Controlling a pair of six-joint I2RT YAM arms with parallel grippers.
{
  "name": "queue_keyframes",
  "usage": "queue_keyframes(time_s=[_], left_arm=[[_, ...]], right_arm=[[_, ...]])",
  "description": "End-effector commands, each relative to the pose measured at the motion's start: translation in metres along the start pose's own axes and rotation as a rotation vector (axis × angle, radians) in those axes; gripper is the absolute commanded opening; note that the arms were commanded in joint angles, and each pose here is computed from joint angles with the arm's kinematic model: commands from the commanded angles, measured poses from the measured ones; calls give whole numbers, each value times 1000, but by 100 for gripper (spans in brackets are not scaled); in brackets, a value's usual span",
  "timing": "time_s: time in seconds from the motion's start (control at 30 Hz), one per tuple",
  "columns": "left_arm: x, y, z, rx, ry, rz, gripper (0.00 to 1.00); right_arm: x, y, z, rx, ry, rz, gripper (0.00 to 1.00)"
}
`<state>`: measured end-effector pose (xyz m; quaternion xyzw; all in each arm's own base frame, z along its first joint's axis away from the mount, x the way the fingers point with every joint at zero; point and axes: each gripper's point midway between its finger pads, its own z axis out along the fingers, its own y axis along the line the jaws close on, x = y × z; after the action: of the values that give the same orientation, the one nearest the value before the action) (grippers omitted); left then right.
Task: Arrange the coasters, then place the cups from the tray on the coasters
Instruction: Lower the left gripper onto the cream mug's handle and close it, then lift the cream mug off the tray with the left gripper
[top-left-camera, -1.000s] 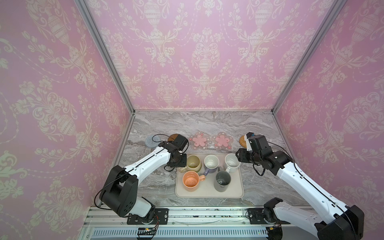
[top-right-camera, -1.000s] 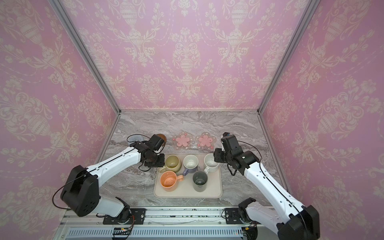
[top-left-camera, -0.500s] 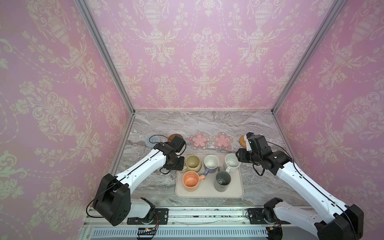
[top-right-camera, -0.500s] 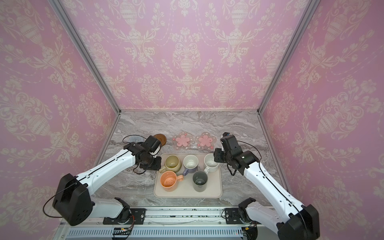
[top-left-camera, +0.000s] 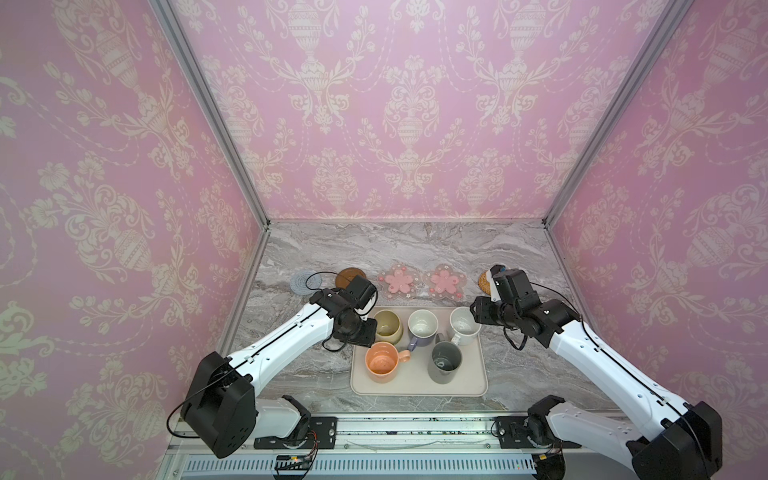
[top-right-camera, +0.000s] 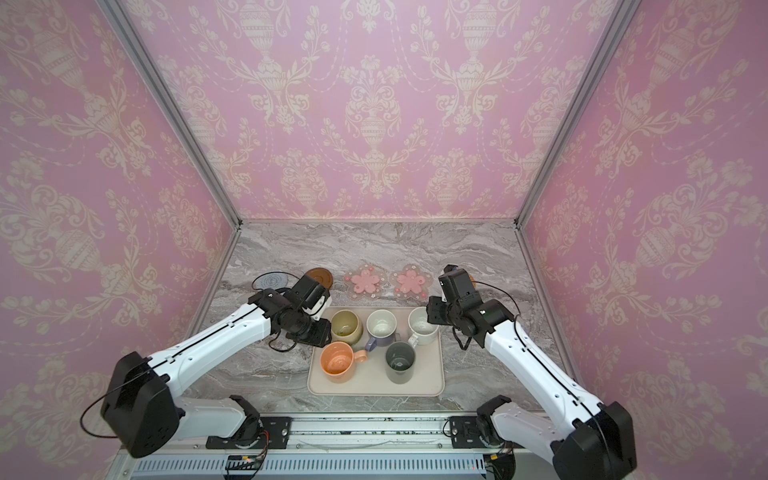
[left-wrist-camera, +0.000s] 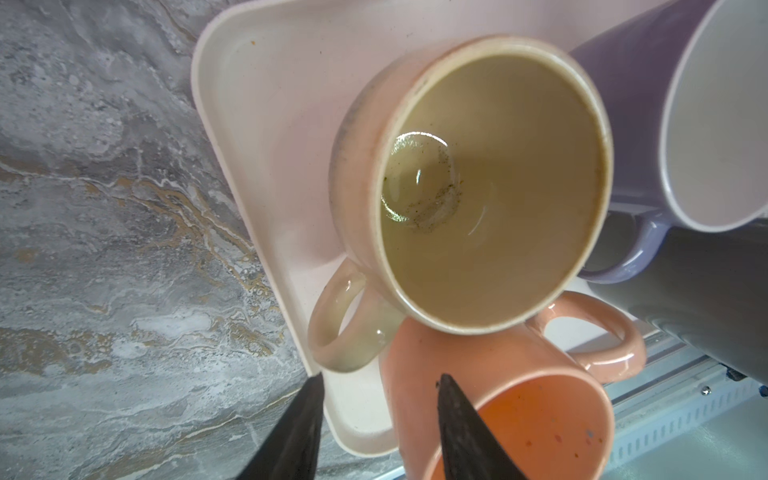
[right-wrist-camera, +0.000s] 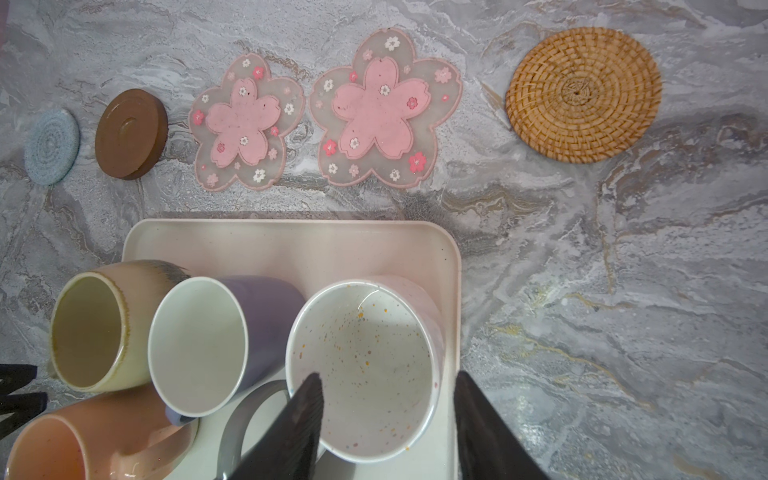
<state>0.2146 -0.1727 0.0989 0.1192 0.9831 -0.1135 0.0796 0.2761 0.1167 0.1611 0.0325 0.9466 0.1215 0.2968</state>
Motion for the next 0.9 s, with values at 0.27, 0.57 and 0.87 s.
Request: queue_keyframes(time_s=[0.27,0.57,0.87], left_arm=[[1,7,16,-62,27,47,48],[-3,2,23,-64,29,77,48],[-1,-12,36,-48,47,114,46]], right_arm=[[-2,-1,2,19,-7,-14,53],[-1,-2,2,22,-2,-13,54],[-3,-1,0,21,-7,-12,54]])
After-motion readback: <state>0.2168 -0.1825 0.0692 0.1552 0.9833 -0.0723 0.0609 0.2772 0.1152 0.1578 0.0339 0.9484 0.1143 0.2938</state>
